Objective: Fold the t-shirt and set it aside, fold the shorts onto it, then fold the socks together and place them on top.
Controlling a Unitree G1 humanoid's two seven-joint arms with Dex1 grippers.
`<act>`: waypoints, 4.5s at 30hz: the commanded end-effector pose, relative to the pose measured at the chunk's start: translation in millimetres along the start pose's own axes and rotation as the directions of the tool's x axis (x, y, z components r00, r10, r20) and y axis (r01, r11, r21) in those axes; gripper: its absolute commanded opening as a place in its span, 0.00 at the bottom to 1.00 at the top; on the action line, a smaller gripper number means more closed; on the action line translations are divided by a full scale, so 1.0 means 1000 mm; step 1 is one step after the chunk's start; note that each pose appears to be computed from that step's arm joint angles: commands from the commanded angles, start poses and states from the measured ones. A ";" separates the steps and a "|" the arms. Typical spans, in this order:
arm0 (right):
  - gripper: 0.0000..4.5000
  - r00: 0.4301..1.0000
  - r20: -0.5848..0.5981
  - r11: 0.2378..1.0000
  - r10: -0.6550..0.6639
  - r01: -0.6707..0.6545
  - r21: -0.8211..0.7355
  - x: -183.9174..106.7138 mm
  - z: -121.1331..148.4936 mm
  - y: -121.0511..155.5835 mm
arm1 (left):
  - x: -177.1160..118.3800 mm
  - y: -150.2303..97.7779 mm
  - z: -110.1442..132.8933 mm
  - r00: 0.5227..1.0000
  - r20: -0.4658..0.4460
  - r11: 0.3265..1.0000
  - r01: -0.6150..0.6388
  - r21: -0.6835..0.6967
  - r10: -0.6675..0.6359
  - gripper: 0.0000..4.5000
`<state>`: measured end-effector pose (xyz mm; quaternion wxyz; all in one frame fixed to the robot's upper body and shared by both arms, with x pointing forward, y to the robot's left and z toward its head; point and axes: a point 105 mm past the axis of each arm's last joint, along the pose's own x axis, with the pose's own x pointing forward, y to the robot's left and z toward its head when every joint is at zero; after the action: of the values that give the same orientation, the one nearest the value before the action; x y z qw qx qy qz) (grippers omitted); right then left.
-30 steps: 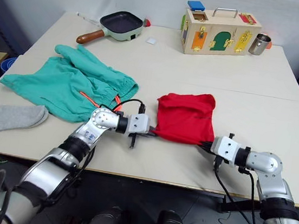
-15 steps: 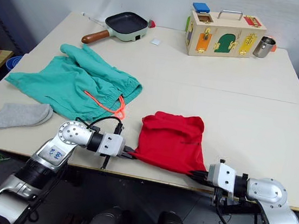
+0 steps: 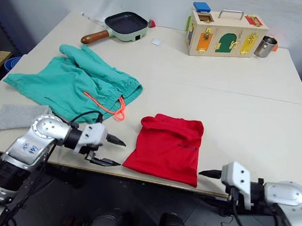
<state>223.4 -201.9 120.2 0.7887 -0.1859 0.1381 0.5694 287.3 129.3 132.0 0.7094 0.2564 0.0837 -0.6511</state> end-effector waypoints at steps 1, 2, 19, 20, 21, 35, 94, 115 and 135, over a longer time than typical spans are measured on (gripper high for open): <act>0.70 0.999 0.054 1.000 0.002 -0.002 -0.004 -0.005 0.016 -0.002 | -0.006 0.003 0.017 0.998 0.063 1.000 -0.009 0.004 0.008 0.99; 0.70 0.996 0.093 1.000 -0.011 0.012 -0.010 -0.005 0.024 -0.009 | -0.007 0.008 0.025 0.994 0.108 1.000 -0.020 -0.004 0.021 0.99; 0.00 0.939 0.231 0.948 -0.254 0.289 -0.134 0.094 0.038 -0.087 | 0.081 0.037 0.013 0.982 0.157 0.995 -0.104 0.005 0.102 0.01; 0.00 0.921 0.252 0.936 -0.298 0.334 -0.112 0.096 0.043 -0.095 | 0.082 0.039 0.008 0.983 0.136 0.992 -0.124 0.001 0.123 0.01; 0.00 0.913 0.263 0.932 -0.312 0.348 -0.104 0.096 0.046 -0.099 | 0.083 0.038 0.001 0.986 0.107 0.991 -0.131 -0.002 0.131 0.01; 0.00 0.785 0.383 0.851 -0.487 0.525 0.006 0.058 0.066 -0.158 | 0.069 0.057 0.003 0.953 0.192 0.971 -0.240 0.004 0.235 0.01; 0.00 0.827 0.189 0.845 -0.529 0.495 0.201 0.027 -0.038 -0.070 | 0.079 -0.002 -0.015 0.979 0.170 0.988 -0.088 -0.126 0.109 0.01; 0.00 0.863 0.288 0.908 -0.415 0.411 0.079 0.109 -0.001 -0.071 | 0.100 0.042 -0.006 0.947 0.184 0.962 -0.243 -0.125 0.264 0.01; 0.00 0.702 0.431 0.811 -0.567 0.566 0.146 0.022 0.029 -0.129 | 0.085 0.045 0.006 0.918 0.273 0.957 -0.265 -0.115 0.287 0.01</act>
<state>363.6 -213.8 121.9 0.9520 -0.0769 -0.0652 0.2889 344.8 52.3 98.1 0.8092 0.1620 -0.0089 -0.5647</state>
